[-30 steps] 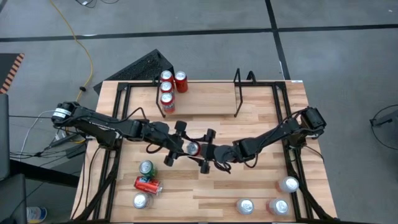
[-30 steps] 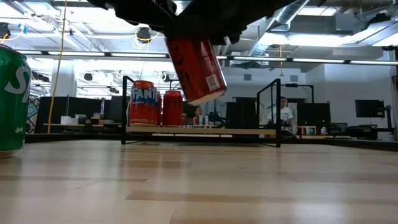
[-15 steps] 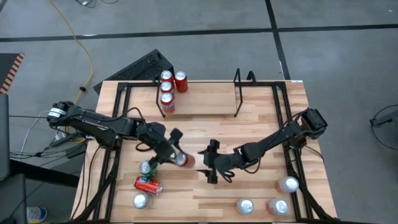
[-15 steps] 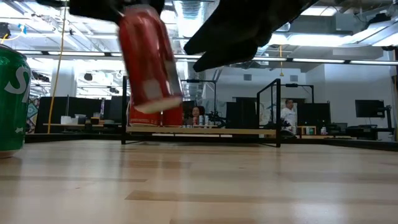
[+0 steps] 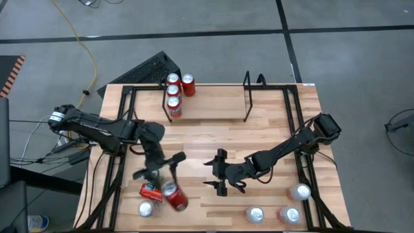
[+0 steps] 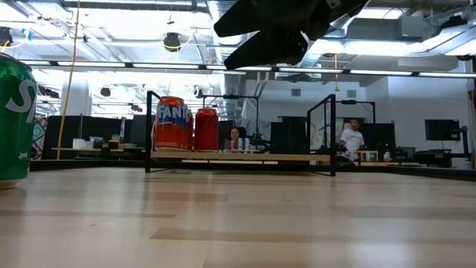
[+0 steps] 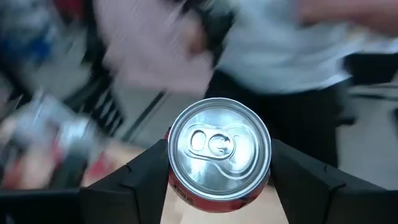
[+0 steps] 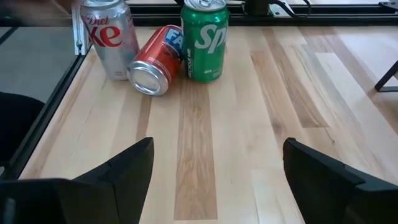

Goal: Place canned beverage on shelf
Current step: Put the red black soda can on the shelf and align with the other red black soda cans

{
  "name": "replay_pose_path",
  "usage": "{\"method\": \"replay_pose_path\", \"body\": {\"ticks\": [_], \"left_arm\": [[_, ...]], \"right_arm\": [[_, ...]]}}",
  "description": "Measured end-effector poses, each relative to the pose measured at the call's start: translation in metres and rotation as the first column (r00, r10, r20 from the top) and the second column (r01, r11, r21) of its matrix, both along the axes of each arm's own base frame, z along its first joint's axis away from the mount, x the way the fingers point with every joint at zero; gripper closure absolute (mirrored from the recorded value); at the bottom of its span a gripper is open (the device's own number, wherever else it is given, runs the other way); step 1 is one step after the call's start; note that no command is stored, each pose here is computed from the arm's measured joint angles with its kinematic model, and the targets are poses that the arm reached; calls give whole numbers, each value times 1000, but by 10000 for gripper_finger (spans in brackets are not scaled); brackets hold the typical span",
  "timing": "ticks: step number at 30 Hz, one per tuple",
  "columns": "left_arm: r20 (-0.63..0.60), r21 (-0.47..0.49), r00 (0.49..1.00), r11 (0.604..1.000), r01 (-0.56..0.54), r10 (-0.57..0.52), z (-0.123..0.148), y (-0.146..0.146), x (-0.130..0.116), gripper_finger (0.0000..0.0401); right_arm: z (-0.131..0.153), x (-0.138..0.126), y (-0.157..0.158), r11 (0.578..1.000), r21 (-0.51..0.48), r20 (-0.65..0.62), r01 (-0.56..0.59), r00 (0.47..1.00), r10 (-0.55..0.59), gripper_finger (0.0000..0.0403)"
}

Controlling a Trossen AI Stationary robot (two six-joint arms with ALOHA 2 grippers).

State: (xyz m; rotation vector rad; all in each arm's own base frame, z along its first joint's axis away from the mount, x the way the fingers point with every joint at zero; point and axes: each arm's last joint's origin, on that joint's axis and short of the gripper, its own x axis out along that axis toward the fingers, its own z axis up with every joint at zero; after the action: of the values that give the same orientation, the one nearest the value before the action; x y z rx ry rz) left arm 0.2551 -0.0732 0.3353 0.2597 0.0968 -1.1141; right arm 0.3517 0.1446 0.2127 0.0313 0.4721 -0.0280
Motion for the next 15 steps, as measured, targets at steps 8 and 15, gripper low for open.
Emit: {"method": "replay_pose_path", "body": {"ticks": [8,15], "left_arm": [[268,-74,898,922,381,-349,36,-11,-8,176],[495,18,702,814,580,-511,53,-22,-18,169]], "right_arm": [[0,0,0,1000,-1,-1,0,1000,0,72],[-2,0,0,1000,-6,-11,-1,1000,1,72]]}}
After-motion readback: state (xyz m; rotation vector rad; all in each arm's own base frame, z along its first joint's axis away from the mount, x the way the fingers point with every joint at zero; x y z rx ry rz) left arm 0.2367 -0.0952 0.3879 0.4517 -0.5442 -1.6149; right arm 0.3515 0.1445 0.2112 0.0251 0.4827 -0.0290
